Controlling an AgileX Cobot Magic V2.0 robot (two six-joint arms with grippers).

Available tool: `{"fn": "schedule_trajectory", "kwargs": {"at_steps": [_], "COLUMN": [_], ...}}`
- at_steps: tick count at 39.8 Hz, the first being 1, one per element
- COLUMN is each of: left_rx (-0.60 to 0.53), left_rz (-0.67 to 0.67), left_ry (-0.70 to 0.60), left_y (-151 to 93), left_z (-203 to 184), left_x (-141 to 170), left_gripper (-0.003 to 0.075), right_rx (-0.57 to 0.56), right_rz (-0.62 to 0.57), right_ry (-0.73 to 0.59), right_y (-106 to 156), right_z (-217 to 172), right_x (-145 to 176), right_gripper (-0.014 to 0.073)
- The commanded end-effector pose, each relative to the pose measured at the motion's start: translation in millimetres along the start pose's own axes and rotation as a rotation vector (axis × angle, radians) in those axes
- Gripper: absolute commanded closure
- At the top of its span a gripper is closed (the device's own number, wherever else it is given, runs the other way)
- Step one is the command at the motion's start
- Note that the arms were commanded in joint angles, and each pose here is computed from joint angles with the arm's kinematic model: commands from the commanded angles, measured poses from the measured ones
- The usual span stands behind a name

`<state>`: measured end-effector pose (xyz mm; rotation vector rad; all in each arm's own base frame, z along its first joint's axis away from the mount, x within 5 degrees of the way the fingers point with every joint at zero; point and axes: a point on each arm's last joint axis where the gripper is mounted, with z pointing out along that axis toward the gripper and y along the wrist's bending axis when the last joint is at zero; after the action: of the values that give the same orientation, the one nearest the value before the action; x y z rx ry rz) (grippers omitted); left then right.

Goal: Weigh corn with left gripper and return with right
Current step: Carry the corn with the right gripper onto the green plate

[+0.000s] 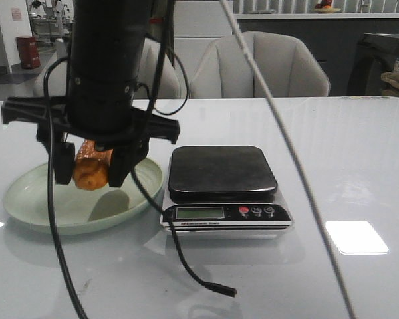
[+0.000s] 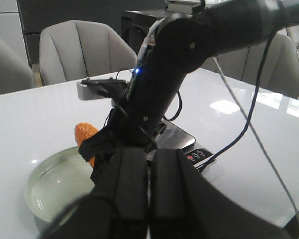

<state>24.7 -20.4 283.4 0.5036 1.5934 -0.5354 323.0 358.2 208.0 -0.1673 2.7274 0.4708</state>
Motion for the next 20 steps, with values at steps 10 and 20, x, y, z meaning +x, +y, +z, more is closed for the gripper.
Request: {"fn": "schedule_trajectory", "kwargs": {"at_steps": [10, 20], "left_rx": [0.009, 0.009], "left_rz": [-0.002, -0.002], "left_ry": [-0.098, -0.098], "left_y": [-0.7, -0.7], "left_z": [-1.9, -1.9], "left_x": [-15.1, -15.1], "left_gripper": [0.0598, 0.0598], "right_rx": [-0.124, -0.146], "right_rz": [0.054, 0.051], "right_ry": [-0.036, -0.068], "right_y": [16.0, 22.0], "right_z": [-4.3, -15.9], "right_x": [-6.6, -17.1], "right_gripper": [0.0176, 0.0015]}}
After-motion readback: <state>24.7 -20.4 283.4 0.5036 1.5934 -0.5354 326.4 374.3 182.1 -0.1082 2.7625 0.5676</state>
